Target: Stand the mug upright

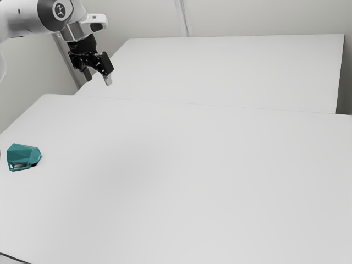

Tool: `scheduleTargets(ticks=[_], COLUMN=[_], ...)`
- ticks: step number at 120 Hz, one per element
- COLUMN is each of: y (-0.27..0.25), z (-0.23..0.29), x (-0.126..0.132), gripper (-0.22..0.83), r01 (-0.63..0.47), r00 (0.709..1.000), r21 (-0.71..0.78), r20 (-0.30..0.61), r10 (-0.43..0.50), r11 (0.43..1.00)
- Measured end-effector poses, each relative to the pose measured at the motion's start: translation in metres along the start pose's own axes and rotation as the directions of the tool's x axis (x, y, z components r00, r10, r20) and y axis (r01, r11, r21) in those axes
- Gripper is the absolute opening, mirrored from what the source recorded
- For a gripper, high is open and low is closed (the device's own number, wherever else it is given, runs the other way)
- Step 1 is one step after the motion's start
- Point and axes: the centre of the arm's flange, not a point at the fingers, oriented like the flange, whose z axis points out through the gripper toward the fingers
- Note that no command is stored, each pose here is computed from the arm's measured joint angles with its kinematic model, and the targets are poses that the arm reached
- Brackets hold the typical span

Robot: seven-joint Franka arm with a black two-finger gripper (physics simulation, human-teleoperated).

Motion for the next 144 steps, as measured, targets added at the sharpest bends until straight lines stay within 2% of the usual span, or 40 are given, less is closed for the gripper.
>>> scheduleTargets(ticks=[49,58,79,102,121,131,144], y=[-0.003,-0.029,-0.158,-0.273,-0.360,-0.404,-0.446], z=[-0.008,-0.012,-0.013,-0.015,0.013,0.033,0.061], x=[-0.003,-0.013,-0.078,-0.170,-0.214,-0.248,-0.288], gripper=[0.61,0.61,0.61,0.61,0.61,0.61,0.62], r01=[0.007,0.061,0.271,0.382,0.399,0.407,0.364], r00=[1.000,0.998,0.956,0.893,0.870,0.855,0.843], r21=[0.011,-0.005,-0.175,-0.295,-0.351,-0.386,-0.461], r20=[-0.013,-0.025,-0.065,-0.125,-0.147,-0.159,-0.205], r10=[-0.007,-0.061,-0.285,-0.432,-0.471,-0.494,-0.497], r11=[1.000,0.998,0.947,0.876,0.847,0.828,0.809])
